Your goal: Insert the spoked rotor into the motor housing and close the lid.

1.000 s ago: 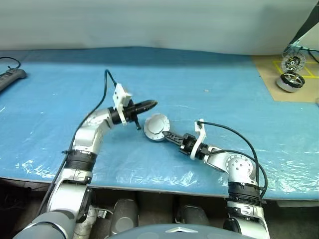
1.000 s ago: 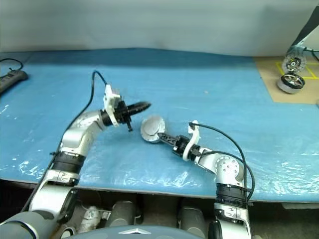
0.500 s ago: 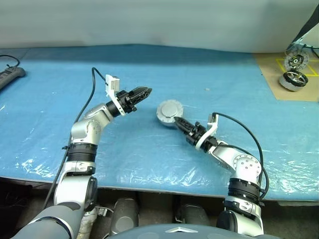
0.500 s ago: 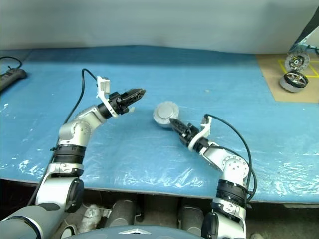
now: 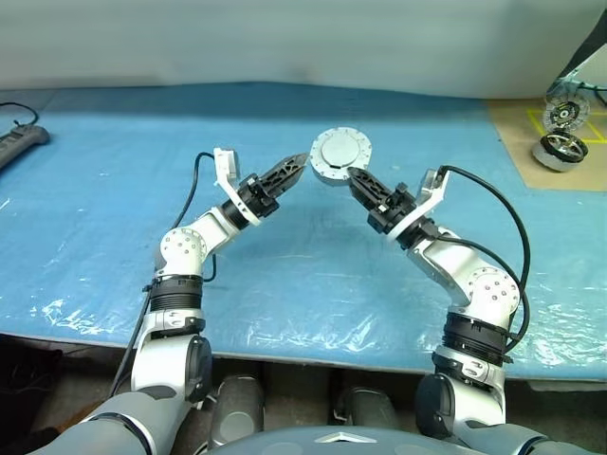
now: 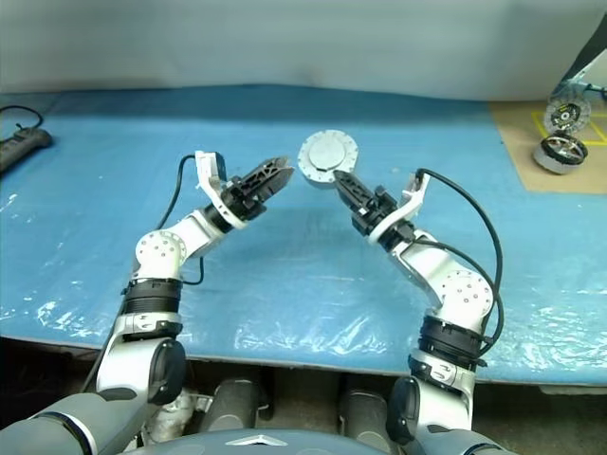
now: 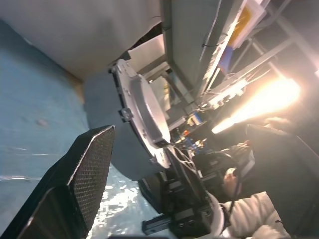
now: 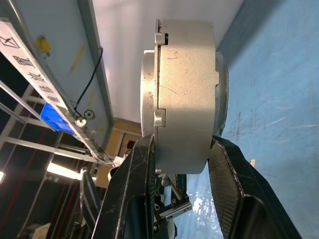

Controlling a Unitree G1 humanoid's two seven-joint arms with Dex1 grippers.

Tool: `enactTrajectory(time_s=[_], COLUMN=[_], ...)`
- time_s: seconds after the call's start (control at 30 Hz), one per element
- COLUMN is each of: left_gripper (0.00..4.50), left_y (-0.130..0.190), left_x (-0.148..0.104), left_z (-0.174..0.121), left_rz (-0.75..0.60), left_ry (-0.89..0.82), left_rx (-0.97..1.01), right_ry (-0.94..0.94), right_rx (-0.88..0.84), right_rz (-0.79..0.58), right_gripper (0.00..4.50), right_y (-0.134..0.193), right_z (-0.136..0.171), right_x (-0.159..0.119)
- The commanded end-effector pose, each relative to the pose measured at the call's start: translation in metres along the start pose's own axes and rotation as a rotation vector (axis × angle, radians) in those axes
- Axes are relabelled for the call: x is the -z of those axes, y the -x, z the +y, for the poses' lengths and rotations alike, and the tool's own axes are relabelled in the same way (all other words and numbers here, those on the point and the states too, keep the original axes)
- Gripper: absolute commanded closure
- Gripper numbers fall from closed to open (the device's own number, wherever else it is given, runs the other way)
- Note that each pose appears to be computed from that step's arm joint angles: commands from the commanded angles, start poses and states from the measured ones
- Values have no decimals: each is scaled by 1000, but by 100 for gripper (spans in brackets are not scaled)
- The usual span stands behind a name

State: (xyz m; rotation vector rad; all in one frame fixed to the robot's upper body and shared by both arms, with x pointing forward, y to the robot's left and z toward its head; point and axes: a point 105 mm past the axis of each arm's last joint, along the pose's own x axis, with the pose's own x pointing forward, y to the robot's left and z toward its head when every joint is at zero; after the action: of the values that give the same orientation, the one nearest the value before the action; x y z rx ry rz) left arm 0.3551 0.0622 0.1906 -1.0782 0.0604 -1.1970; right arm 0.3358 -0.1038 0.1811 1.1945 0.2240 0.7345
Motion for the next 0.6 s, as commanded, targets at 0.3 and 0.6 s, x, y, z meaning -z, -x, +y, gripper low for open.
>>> enactTrajectory(time_s=[0.3,0.6], left_gripper=[1,1], left_y=[-3,-23], left_x=[8,2], left_z=[10,-15], left_rz=[-65,-89], left_ry=[88,77], left_rx=[-22,127], right_ry=[49,44], right_rx=[-209,-197], right_rz=[52,84], right_gripper=[323,323], right_y=[-9,-8], right_z=[61,59], right_x=[3,9])
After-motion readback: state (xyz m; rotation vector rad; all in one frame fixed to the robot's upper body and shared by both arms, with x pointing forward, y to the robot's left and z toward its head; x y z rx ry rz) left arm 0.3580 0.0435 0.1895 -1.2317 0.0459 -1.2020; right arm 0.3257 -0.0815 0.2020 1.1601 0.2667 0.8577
